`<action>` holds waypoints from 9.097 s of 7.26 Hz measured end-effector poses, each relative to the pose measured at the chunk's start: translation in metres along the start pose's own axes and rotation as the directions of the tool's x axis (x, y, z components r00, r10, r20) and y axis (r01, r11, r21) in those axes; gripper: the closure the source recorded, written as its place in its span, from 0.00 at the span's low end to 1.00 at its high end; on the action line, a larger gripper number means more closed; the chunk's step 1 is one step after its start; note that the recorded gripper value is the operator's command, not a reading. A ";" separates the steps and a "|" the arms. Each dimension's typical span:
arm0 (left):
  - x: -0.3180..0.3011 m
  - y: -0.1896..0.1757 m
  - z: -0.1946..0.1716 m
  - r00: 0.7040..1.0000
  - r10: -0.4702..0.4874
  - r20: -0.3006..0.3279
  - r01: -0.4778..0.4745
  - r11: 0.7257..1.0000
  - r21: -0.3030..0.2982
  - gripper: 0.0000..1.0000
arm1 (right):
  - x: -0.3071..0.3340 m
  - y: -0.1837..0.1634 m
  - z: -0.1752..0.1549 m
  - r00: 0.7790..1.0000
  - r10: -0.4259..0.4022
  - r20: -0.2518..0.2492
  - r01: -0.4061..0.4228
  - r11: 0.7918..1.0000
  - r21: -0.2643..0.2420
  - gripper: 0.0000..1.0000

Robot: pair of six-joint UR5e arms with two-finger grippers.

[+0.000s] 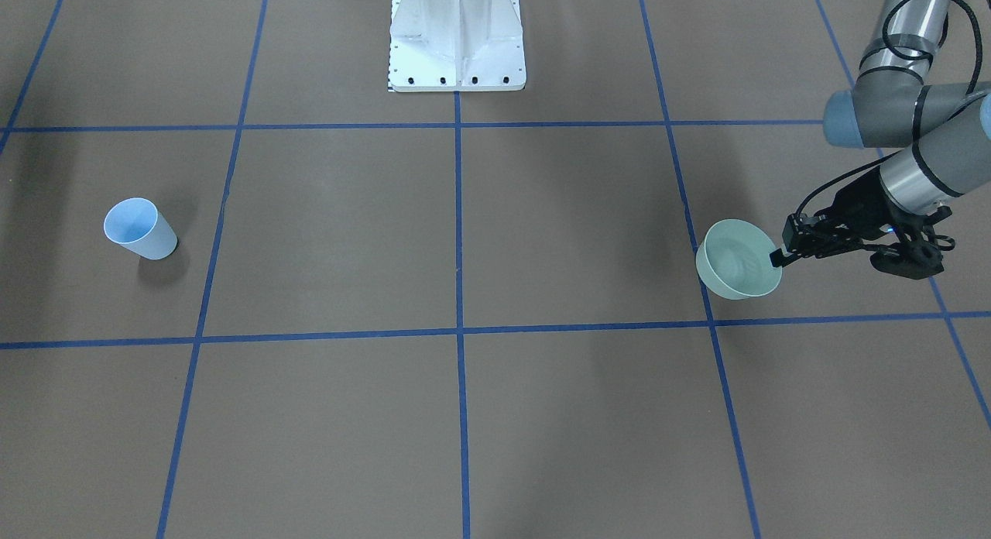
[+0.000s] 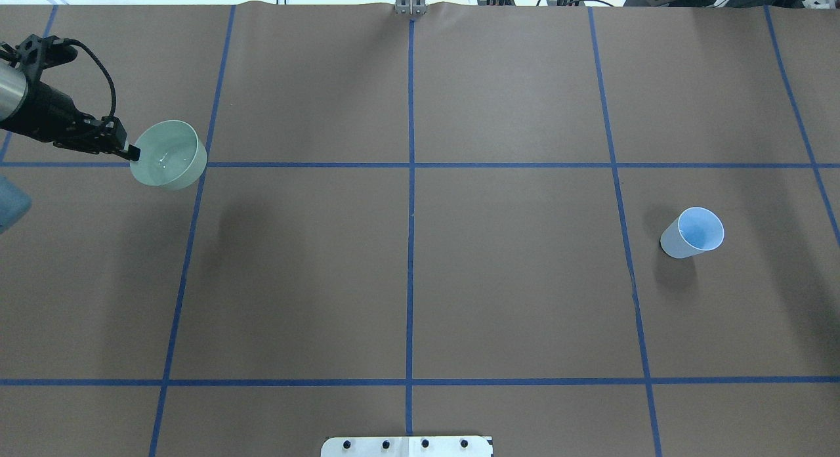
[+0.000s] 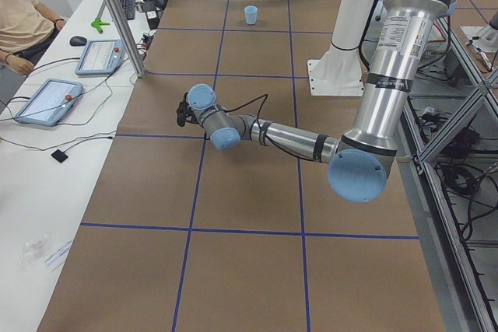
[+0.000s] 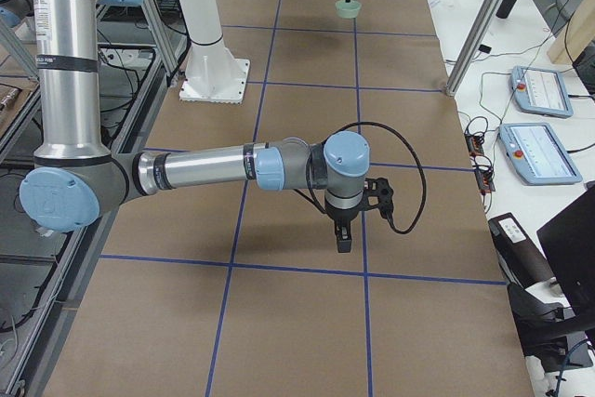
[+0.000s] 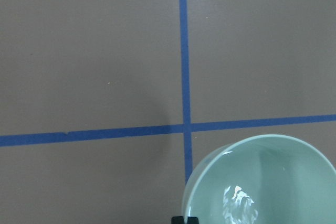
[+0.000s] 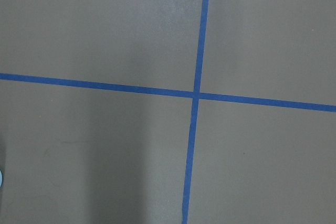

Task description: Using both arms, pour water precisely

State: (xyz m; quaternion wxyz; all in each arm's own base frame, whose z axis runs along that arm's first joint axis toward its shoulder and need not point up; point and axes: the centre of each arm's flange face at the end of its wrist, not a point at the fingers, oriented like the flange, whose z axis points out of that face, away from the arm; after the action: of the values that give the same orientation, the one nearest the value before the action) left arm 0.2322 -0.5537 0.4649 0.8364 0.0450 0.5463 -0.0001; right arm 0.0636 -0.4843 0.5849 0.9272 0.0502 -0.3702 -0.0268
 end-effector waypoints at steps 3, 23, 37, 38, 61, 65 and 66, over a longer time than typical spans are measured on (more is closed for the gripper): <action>0.067 0.000 0.047 0.999 -0.035 0.019 0.035 0.999 -0.008 1.00 | -0.001 0.000 0.000 1.000 -0.001 0.000 0.001 1.000 0.001 0.00; 0.384 0.078 0.212 0.980 -0.080 0.181 0.089 0.995 -0.038 0.00 | -0.006 -0.001 -0.004 1.000 0.000 0.012 0.000 1.000 0.008 0.00; -0.034 0.018 -0.114 0.865 0.310 0.395 -0.310 0.948 -0.066 0.00 | -0.286 0.045 0.017 0.926 0.358 0.121 -0.371 0.921 0.117 0.01; -0.063 0.022 -0.133 0.863 0.287 0.416 -0.291 0.955 -0.056 0.00 | -0.315 0.056 0.028 0.909 0.405 0.098 -0.416 0.896 0.154 0.01; -0.077 0.032 -0.146 0.901 0.257 0.350 -0.252 0.966 -0.061 0.00 | -0.421 0.129 0.264 0.629 0.754 -0.190 -0.263 0.436 0.861 0.01; -0.077 0.032 -0.146 0.901 0.257 0.350 -0.252 0.966 -0.061 0.00 | -0.426 0.111 0.286 0.597 0.783 -0.173 -0.266 0.397 0.879 0.01; -0.077 0.032 -0.146 0.901 0.257 0.350 -0.252 0.966 -0.061 0.00 | -0.422 0.109 0.287 0.591 0.788 -0.174 -0.263 0.392 0.881 0.01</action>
State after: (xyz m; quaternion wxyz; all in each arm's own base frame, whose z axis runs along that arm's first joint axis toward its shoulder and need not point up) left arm 0.0696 -0.5147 0.4797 0.9144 0.1092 0.3755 0.1047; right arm -0.4384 -0.3601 0.5150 0.8201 0.3263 -0.0377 0.4685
